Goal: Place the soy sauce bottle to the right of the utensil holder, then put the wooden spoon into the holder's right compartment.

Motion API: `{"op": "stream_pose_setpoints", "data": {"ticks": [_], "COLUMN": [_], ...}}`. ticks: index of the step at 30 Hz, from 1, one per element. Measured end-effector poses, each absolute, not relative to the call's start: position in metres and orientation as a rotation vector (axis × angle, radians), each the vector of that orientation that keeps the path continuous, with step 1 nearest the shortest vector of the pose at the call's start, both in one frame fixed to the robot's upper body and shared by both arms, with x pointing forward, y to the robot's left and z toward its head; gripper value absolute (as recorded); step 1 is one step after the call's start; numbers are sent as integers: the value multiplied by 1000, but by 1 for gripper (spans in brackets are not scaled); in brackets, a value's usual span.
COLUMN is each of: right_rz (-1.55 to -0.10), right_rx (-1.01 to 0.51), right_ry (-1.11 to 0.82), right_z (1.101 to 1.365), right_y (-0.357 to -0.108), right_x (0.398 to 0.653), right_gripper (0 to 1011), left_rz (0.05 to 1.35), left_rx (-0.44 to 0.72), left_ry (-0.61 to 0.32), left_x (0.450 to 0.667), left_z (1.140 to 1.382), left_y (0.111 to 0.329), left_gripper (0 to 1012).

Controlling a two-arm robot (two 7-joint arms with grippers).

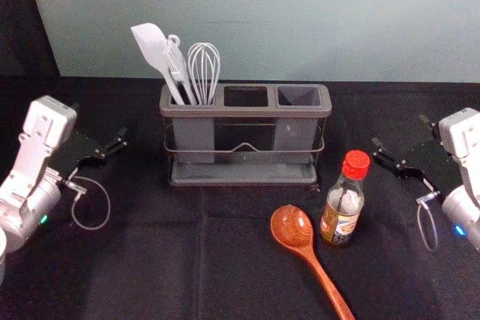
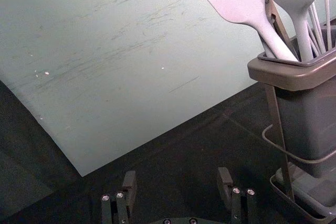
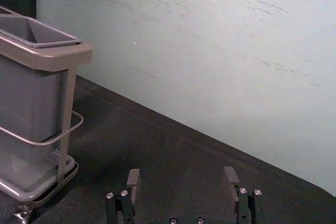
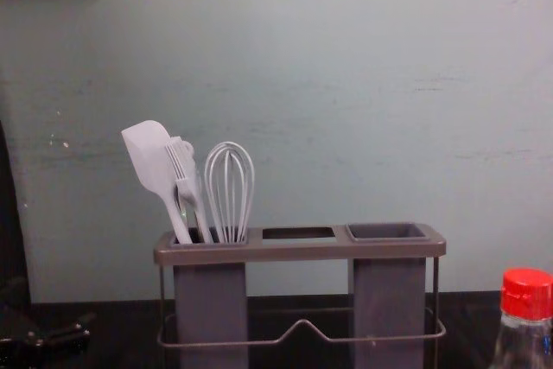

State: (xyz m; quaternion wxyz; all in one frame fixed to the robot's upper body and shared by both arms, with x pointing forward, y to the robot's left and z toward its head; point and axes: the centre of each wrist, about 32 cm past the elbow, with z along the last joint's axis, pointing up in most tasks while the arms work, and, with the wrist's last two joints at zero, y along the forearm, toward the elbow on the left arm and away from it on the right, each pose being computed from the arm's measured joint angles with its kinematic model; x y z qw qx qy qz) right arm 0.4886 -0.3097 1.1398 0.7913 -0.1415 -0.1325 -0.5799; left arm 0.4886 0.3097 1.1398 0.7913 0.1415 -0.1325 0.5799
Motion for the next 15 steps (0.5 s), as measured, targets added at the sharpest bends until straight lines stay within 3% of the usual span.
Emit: {"op": "stream_pose_setpoints", "data": {"ticks": [15], "right_rz": [-1248], "right_rx": [-304], "right_ry": [-285], "right_z": [1140], "right_y": [-310], "right_x": [489], "right_gripper": [1002], "left_rz": [1248], "left_rx": [304], "left_ry": [-285], "left_x": [489], "left_z": [1140], "left_y": [310], "left_gripper": [1005]}}
